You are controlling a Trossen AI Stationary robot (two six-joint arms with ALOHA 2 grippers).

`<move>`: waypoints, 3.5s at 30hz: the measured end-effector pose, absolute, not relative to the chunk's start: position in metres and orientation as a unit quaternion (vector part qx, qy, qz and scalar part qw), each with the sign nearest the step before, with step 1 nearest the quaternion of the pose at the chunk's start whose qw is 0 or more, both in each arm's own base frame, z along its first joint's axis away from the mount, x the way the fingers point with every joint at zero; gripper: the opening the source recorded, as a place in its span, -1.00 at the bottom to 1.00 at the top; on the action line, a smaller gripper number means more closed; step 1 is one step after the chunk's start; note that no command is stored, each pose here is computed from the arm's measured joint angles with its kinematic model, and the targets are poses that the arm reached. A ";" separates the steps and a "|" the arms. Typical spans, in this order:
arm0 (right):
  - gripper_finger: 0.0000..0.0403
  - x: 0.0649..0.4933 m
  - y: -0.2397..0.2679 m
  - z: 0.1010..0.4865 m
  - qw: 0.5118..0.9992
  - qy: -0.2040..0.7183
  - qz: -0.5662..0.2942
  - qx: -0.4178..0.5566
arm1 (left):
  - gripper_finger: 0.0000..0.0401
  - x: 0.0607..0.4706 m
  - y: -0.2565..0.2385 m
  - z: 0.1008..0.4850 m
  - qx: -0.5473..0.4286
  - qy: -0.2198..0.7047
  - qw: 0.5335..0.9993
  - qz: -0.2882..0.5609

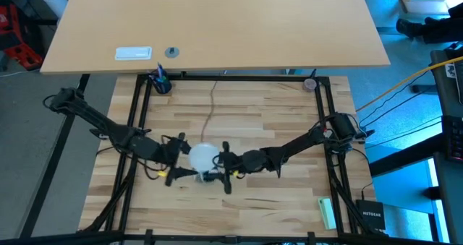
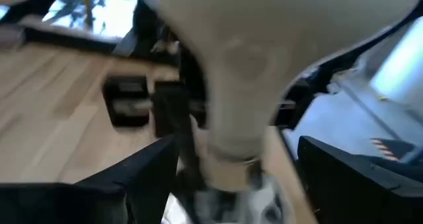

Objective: Screw lightbulb
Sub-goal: Remove the lightbulb from the lamp

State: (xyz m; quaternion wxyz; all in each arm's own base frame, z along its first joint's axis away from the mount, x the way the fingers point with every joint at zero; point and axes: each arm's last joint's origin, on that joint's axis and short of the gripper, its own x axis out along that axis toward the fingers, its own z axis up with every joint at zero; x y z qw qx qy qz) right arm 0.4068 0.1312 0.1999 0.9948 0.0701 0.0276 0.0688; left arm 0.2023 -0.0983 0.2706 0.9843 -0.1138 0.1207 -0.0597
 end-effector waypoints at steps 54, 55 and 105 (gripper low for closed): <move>-0.16 0.401 0.118 0.184 0.974 0.082 -0.211 0.013 | 0.11 0.250 -0.113 0.248 -0.118 0.044 0.971 0.201; -0.16 0.402 0.118 0.185 0.976 0.080 -0.200 0.015 | 0.18 0.246 -0.114 0.251 -0.114 0.046 0.973 0.195; -0.16 0.395 0.121 0.215 0.989 0.053 -0.132 0.042 | -0.32 0.246 -0.124 0.260 -0.090 0.020 0.985 0.149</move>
